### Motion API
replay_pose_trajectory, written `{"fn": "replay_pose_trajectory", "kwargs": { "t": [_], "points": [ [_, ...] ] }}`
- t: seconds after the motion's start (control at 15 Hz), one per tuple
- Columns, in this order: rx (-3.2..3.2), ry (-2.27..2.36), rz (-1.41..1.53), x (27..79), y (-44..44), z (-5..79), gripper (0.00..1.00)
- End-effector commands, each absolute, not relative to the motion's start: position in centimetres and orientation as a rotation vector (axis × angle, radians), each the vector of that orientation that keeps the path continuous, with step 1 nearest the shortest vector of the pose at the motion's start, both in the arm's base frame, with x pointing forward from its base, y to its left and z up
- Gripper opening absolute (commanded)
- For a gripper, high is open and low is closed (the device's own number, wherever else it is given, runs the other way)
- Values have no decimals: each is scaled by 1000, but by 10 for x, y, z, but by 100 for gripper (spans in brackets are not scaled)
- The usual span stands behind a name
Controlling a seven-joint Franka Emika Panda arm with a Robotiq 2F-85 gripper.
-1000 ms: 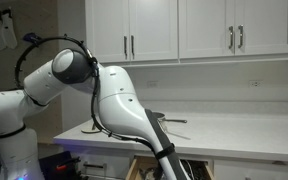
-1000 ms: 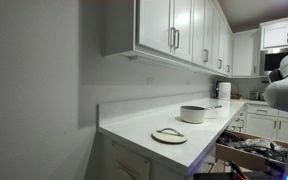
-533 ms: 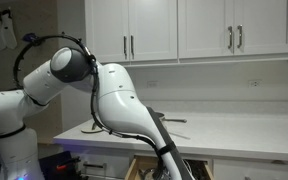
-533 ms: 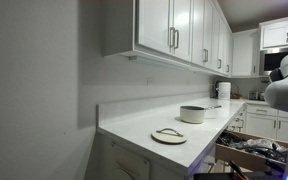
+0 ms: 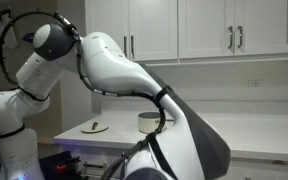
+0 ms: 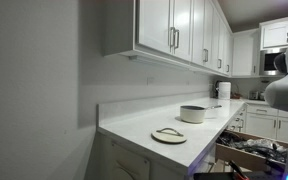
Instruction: Close the top cupboard drawer, open the second bottom drawer from the left, and close the pot
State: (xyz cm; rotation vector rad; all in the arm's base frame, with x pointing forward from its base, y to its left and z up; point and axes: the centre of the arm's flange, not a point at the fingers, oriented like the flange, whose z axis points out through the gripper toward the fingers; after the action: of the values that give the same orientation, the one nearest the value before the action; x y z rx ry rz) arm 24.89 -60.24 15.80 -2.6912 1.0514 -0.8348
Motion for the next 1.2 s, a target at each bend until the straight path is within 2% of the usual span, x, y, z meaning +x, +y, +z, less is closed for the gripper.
{"fn": "replay_pose_trajectory", "kwargs": {
  "t": [0.0, 0.33, 1.13],
  "points": [
    [-2621, 1018, -942, 255, -597, 250, 100],
    [-2635, 1041, -967, 261, -598, 310, 100],
    [-2988, 513, -566, 284, -574, 324, 100]
  ]
}}
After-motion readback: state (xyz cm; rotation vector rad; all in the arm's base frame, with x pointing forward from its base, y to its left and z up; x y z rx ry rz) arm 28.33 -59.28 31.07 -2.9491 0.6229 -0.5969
